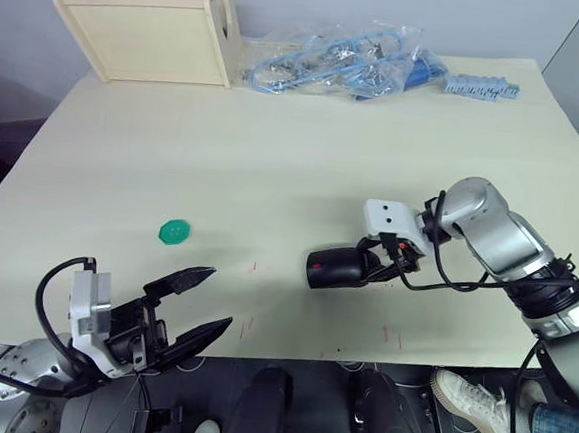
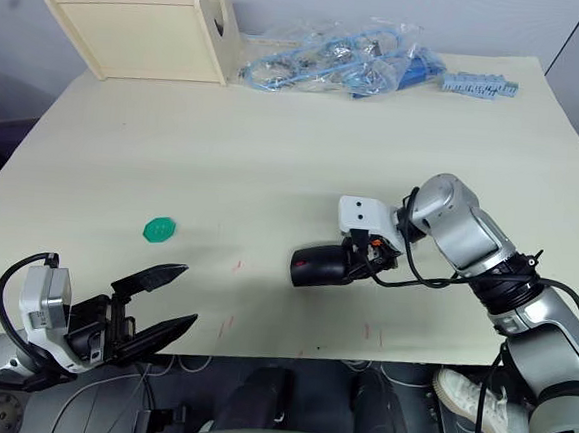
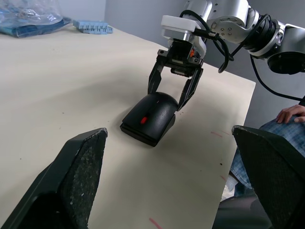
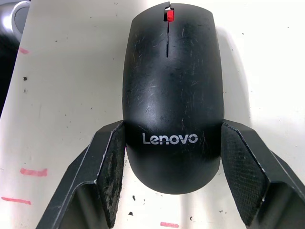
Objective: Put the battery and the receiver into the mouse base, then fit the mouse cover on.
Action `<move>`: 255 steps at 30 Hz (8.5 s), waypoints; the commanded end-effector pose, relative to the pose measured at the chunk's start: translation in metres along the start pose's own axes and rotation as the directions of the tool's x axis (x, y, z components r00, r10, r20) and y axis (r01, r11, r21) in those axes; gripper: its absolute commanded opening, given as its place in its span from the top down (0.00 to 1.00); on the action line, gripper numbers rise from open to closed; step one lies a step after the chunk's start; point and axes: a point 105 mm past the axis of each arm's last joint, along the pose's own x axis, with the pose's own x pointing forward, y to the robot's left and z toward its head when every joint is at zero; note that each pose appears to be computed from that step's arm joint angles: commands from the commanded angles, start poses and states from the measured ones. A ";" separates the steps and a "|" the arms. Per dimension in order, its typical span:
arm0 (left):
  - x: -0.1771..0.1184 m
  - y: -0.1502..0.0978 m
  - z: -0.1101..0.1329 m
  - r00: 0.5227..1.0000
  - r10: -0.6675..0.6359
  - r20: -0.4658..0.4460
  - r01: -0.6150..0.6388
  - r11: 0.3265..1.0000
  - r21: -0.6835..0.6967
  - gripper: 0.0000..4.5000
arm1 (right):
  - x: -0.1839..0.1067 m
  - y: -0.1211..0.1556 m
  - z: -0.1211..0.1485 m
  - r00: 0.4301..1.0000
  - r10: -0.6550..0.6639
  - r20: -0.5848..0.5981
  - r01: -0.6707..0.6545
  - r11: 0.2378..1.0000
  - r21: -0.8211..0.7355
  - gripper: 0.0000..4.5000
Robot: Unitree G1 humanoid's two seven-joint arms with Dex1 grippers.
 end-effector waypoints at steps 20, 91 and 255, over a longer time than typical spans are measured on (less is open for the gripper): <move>0.002 -0.003 0.001 1.000 -0.008 0.011 0.008 1.000 0.017 0.00 | 0.003 0.002 0.006 1.000 0.002 0.014 -0.002 1.000 0.006 0.38; -0.001 -0.001 -0.001 1.000 0.001 -0.005 -0.001 1.000 0.008 0.00 | 0.012 0.007 0.001 1.000 0.006 0.017 -0.007 0.999 0.036 0.38; 0.001 0.003 0.008 0.997 -0.057 -0.049 0.058 0.998 0.024 0.00 | 0.008 0.007 -0.018 0.840 -0.182 0.511 0.176 0.983 0.059 0.09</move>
